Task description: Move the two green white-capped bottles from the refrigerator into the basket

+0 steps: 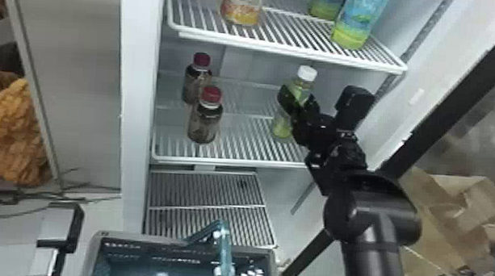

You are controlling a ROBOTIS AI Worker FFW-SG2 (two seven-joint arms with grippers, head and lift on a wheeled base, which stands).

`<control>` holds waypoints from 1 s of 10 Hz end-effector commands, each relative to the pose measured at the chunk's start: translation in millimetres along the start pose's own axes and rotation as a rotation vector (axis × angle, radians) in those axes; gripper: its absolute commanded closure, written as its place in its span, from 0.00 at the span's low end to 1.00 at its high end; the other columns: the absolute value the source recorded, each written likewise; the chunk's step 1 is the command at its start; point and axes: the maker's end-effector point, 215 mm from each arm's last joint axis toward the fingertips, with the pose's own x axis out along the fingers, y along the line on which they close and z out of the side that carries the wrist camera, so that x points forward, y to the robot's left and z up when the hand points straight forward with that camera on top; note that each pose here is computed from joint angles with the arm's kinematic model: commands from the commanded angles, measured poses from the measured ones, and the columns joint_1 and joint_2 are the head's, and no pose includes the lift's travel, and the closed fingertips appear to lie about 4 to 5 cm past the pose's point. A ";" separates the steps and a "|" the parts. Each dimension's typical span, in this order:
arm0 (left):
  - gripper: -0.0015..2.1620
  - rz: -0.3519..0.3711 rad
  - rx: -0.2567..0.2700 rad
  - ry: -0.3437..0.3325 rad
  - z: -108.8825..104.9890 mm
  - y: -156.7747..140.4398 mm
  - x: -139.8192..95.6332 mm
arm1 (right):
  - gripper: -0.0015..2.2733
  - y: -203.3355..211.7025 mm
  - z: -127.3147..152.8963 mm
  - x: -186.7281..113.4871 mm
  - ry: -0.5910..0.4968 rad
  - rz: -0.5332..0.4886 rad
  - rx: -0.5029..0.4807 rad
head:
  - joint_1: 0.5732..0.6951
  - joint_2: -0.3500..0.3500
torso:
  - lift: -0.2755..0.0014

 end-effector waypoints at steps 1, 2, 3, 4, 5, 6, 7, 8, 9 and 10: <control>0.53 -0.003 0.002 0.009 -1.6 -1.4 1.5 | 0.39 4.9 1.6 -7.6 0.004 0.017 -0.002 | 1.00 0.00 | 0.04; 0.53 -0.003 0.002 0.009 -1.6 -1.4 1.5 | 0.39 9.6 4.9 -17.1 0.003 0.028 -0.006 | 1.00 0.00 | 0.04; 0.53 0.000 0.000 0.007 -1.7 -0.3 0.9 | 0.39 10.9 4.2 -25.3 0.013 0.031 -0.010 | 1.00 0.00 | 0.04; 0.53 -0.001 0.000 0.009 -2.4 -0.5 1.5 | 0.39 16.0 6.8 -33.3 0.018 0.043 -0.007 | 1.00 0.00 | 0.04; 0.53 -0.001 0.002 0.009 -1.6 -0.8 1.5 | 0.39 23.8 11.7 -46.0 0.023 0.060 -0.002 | 1.00 0.00 | 0.04; 0.53 -0.001 0.000 0.009 -2.4 -0.5 1.5 | 0.39 34.3 14.8 -58.0 0.025 0.086 0.012 | 1.00 0.00 | 0.04; 0.53 -0.001 0.000 0.009 -2.4 -0.5 1.5 | 0.39 46.1 16.7 -68.7 0.032 0.118 0.016 | 1.00 0.00 | 0.04; 0.53 -0.001 -0.003 0.009 -3.2 -0.1 1.4 | 0.39 53.3 19.4 -81.4 0.040 0.134 0.004 | 1.00 0.00 | 0.04; 0.53 -0.001 -0.003 0.009 -3.2 -0.1 1.4 | 0.39 58.3 16.8 -94.2 0.057 0.152 0.008 | 1.00 0.00 | 0.04; 0.53 0.000 -0.007 0.007 -4.2 0.8 0.8 | 0.39 66.1 18.8 -110.0 0.065 0.174 0.013 | 1.00 0.00 | 0.04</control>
